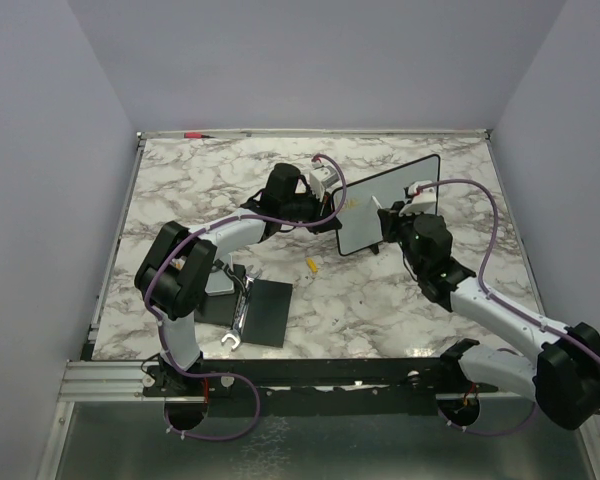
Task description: Write a sentence on the whiteboard
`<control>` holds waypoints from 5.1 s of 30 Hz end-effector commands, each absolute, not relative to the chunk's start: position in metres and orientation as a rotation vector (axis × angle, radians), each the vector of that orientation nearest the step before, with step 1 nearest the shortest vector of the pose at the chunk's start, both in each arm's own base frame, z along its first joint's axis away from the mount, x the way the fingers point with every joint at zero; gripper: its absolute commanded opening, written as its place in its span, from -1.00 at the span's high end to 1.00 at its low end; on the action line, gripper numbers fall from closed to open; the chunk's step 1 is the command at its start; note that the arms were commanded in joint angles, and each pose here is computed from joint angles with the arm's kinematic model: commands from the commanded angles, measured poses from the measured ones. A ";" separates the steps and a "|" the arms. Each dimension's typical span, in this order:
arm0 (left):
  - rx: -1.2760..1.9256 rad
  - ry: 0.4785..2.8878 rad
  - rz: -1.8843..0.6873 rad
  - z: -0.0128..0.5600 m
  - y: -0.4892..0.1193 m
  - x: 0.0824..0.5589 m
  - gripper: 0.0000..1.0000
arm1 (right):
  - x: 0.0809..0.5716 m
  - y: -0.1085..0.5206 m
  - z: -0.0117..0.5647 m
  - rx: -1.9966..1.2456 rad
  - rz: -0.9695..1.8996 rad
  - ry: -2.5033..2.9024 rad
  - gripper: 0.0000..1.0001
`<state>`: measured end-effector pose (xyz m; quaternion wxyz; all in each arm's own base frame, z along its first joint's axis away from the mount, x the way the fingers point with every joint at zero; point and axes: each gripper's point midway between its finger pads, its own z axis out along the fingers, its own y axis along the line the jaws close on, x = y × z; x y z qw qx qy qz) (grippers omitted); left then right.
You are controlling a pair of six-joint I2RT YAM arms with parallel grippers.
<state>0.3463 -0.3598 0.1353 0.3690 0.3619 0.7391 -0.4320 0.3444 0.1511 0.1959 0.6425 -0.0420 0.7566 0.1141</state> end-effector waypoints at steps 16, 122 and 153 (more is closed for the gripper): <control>0.976 1.900 -1.107 0.132 -0.364 0.340 1.00 | 0.353 0.157 0.218 -0.139 0.277 1.658 0.99; 0.978 1.900 -1.112 0.132 -0.364 0.340 1.00 | 0.369 0.149 0.235 -0.085 0.193 1.631 0.99; 0.977 1.900 -1.112 0.132 -0.364 0.340 1.00 | 0.343 0.135 0.211 -0.041 0.215 1.696 0.99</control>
